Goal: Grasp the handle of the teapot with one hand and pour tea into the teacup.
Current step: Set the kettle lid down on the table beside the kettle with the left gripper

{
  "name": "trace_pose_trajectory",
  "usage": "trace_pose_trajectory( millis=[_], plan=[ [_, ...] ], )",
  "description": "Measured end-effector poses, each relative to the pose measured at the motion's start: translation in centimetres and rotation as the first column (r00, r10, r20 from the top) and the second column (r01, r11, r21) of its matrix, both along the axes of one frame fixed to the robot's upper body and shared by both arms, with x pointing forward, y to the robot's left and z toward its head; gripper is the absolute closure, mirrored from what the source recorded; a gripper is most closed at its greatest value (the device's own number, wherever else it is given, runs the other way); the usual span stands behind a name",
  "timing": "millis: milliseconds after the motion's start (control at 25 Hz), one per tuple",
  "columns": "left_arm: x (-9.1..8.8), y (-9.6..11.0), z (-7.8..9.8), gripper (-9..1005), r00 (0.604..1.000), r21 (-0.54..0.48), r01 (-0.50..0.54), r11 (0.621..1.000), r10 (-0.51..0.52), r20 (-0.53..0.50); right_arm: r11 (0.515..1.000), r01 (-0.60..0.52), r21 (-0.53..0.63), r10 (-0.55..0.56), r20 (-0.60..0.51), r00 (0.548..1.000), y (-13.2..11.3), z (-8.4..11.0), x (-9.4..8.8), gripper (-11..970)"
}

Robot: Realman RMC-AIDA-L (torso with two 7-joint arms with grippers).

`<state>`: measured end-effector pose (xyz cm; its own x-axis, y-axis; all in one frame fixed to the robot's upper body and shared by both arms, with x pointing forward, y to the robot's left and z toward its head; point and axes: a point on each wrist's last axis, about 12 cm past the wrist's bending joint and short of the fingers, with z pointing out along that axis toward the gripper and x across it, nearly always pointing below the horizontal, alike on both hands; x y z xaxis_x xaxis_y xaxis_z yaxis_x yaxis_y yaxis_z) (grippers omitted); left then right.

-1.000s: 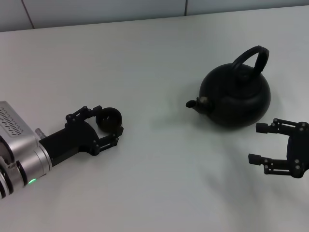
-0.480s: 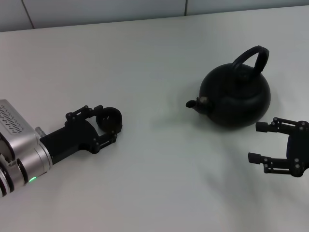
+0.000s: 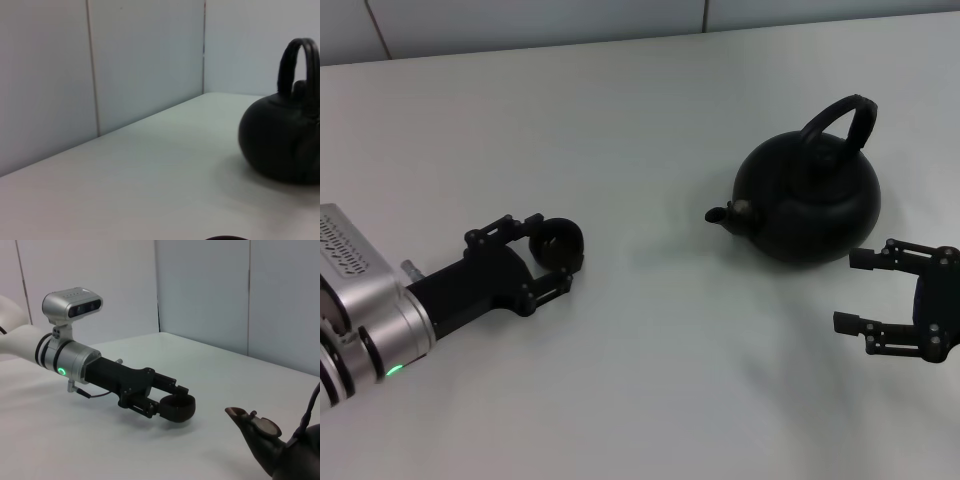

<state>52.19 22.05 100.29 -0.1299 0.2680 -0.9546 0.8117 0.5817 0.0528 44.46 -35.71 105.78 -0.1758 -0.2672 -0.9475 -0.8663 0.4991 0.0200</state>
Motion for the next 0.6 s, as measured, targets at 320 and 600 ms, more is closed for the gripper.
trace_pose_trajectory(
  millis=[320,600],
  plan=[
    [0.4,-2.1,0.4,308,0.999,-0.024,0.047,0.999,-0.048,-0.01,1.0,-0.002,0.001,0.002,0.004,1.0,0.0,0.1,0.1,176],
    [0.6,-3.2,0.6,308,0.998,-0.029,0.068,0.997,-0.068,-0.01,1.0,-0.006,0.002,0.006,0.007,1.0,0.1,0.1,0.2,176]
  ],
)
